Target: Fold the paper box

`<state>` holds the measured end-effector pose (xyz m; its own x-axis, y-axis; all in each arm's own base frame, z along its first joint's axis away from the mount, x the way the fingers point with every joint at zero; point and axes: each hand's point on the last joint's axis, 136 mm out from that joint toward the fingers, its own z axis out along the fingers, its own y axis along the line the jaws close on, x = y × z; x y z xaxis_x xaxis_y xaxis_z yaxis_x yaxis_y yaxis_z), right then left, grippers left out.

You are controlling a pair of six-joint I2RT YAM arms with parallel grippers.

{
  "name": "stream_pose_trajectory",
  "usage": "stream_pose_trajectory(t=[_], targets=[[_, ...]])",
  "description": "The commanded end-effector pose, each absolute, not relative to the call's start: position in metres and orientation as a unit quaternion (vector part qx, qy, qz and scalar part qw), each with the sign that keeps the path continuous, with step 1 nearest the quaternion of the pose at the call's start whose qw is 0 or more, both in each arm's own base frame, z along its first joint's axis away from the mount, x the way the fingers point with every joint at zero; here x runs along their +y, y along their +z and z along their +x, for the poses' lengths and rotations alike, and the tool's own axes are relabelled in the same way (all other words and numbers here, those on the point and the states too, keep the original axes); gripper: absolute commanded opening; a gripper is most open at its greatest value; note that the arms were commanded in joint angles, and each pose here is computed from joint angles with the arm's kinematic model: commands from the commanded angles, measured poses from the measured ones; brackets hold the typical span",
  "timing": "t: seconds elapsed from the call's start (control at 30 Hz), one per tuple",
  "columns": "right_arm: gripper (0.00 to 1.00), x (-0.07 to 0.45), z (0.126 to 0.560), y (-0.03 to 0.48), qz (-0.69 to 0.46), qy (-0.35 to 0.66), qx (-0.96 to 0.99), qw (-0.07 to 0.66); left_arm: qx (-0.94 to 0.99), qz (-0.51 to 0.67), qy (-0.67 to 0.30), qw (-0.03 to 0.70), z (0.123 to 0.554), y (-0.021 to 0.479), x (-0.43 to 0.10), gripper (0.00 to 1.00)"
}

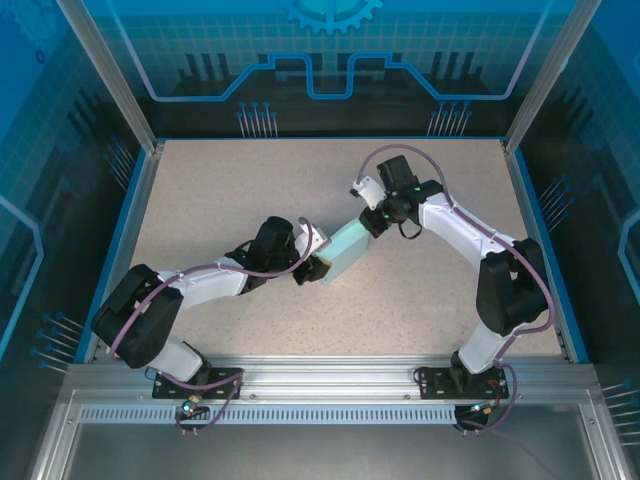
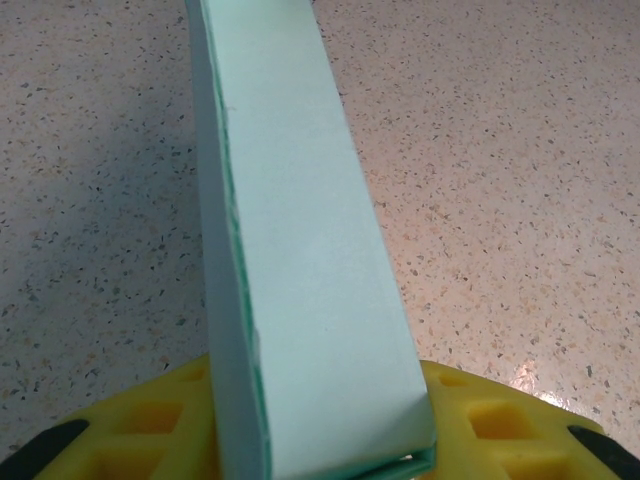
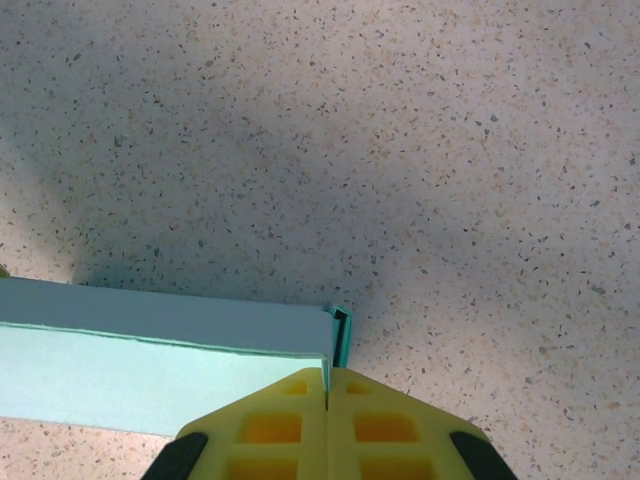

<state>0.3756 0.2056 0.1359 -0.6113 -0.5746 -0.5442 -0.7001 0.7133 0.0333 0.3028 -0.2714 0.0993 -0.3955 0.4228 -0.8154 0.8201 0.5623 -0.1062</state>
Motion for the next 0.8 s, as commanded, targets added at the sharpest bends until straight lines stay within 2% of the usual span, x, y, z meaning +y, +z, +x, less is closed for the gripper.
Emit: stream_pose_trajectory(t=[0.0, 0.6, 0.67, 0.77], targets=[[0.04, 0.209, 0.359, 0.114, -0.367, 0.124, 0.895, 0.221, 0.810, 0.385, -0.236, 0.374, 0.305, 0.086, -0.266, 0.26], [0.03, 0.205, 0.352, 0.121, -0.361, 0.123, 0.877, 0.291, 0.810, 0.381, -0.238, 0.377, 0.306, 0.088, -0.265, 0.27], [0.03, 0.205, 0.353, 0.123, -0.354, 0.124, 0.879, 0.295, 0.808, 0.381, -0.240, 0.380, 0.305, 0.091, -0.266, 0.29], [0.03, 0.204, 0.353, 0.124, -0.348, 0.122, 0.881, 0.296, 0.807, 0.381, -0.242, 0.380, 0.305, 0.092, -0.266, 0.36]])
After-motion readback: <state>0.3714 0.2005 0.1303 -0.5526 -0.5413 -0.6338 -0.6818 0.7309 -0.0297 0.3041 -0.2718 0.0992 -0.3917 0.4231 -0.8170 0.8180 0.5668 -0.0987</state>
